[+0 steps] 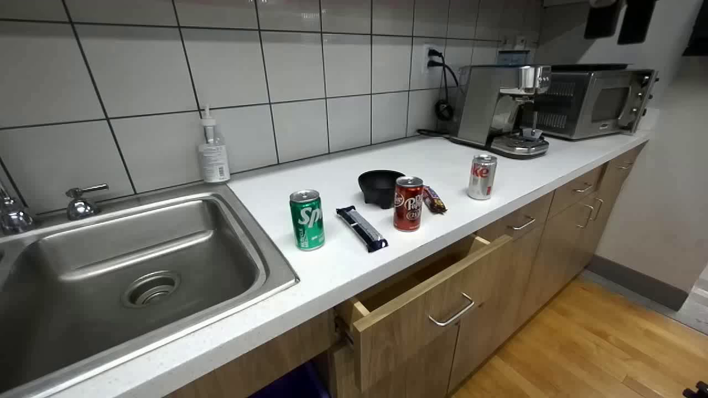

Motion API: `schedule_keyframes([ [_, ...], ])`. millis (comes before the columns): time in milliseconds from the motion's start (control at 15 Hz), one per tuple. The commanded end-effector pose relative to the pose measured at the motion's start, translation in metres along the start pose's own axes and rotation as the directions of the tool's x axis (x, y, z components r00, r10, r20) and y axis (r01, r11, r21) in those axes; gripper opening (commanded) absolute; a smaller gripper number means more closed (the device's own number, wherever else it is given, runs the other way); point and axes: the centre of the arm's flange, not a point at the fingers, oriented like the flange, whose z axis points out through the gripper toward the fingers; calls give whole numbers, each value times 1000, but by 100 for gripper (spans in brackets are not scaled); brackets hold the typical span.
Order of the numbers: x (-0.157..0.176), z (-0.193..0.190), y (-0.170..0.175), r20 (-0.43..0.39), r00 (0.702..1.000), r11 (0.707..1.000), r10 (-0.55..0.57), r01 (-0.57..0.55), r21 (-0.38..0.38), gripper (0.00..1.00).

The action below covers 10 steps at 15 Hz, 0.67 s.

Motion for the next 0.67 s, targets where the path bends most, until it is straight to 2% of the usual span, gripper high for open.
schedule_keyframes([
  [0, 0, 0, 0, 0, 1000, 1000, 0, 0, 0, 100],
  [333, 0, 0, 0, 0, 1000, 1000, 0, 0, 0, 100],
  [600, 9, 26, 5, 28, 999, 1000, 16, -16, 4, 100],
])
